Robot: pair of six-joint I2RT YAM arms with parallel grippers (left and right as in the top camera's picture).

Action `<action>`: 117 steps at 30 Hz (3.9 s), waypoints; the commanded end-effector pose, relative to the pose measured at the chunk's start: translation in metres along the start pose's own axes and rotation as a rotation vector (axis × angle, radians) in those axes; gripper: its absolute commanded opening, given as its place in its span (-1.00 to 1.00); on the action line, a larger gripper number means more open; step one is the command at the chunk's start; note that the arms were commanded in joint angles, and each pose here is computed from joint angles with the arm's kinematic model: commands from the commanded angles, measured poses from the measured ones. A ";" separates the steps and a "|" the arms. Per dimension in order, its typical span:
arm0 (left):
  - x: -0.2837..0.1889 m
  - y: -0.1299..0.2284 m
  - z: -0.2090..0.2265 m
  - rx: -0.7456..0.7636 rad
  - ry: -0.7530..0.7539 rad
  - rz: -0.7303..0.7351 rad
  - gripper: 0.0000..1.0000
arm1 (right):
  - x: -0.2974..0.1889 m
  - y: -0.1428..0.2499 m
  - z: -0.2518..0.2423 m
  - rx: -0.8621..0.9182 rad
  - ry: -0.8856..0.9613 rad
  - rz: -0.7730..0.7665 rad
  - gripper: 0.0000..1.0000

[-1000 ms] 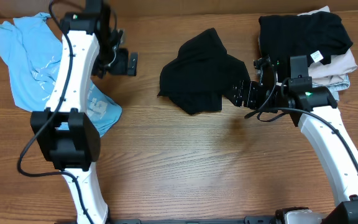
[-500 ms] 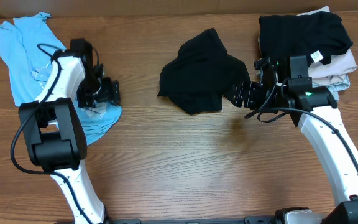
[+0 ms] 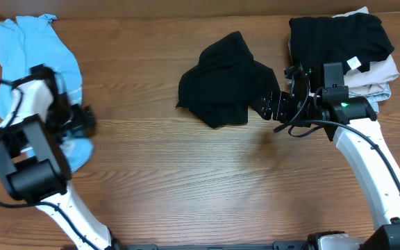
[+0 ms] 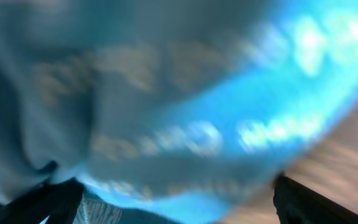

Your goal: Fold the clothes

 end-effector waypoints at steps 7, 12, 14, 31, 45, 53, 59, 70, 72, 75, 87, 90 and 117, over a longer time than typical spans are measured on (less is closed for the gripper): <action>0.000 -0.018 0.048 -0.118 -0.047 -0.032 1.00 | 0.002 -0.015 0.000 -0.018 0.004 -0.037 0.53; -0.042 -0.031 0.017 -0.025 0.099 -0.044 0.99 | 0.002 -0.023 0.001 -0.036 0.001 -0.069 0.52; -0.071 -0.037 -0.010 0.042 0.212 -0.066 0.99 | 0.003 -0.027 0.002 -0.046 -0.001 -0.085 0.52; -0.182 0.088 -0.265 0.978 0.476 -0.249 1.00 | -0.004 -0.025 -0.046 0.081 0.121 -0.075 0.66; -0.144 0.256 -0.409 1.485 0.526 -0.335 0.99 | -0.061 -0.009 -0.136 0.361 0.246 -0.114 0.67; -0.071 0.296 -0.434 1.602 0.385 -0.306 0.96 | -0.063 -0.005 -0.139 0.377 0.250 -0.104 0.67; -0.057 0.312 -0.432 1.652 0.226 -0.368 0.84 | -0.063 -0.002 -0.139 0.384 0.249 -0.093 0.68; -0.057 0.289 -0.402 1.606 -0.038 -0.407 0.42 | -0.062 0.001 -0.138 0.392 0.250 -0.079 0.68; -0.056 0.286 -0.396 1.589 -0.065 -0.398 0.41 | -0.062 0.001 -0.138 0.392 0.251 -0.079 0.68; -0.055 0.287 -0.398 1.576 -0.042 -0.391 0.40 | -0.062 0.001 -0.138 0.391 0.252 -0.080 0.68; -0.044 0.319 -0.398 1.612 0.117 -0.238 -0.15 | -0.062 0.004 -0.138 0.398 0.251 -0.069 0.68; -0.040 0.319 -0.397 1.612 0.112 -0.239 -0.03 | -0.062 0.004 -0.139 0.390 0.258 -0.067 0.69; -0.068 0.254 -0.394 1.483 -0.072 -0.425 -0.92 | -0.062 0.006 -0.138 0.377 0.258 -0.057 0.66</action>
Point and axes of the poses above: each gripper's point midway between its finger pads, its own x axis out along the fingers, its own z axis along the line the jaws close on, y = z × x, the point moved 1 cm from there along -x, back along the fingers, and after that the axes turned 11 degrees about -x, right-handed, at the moved point
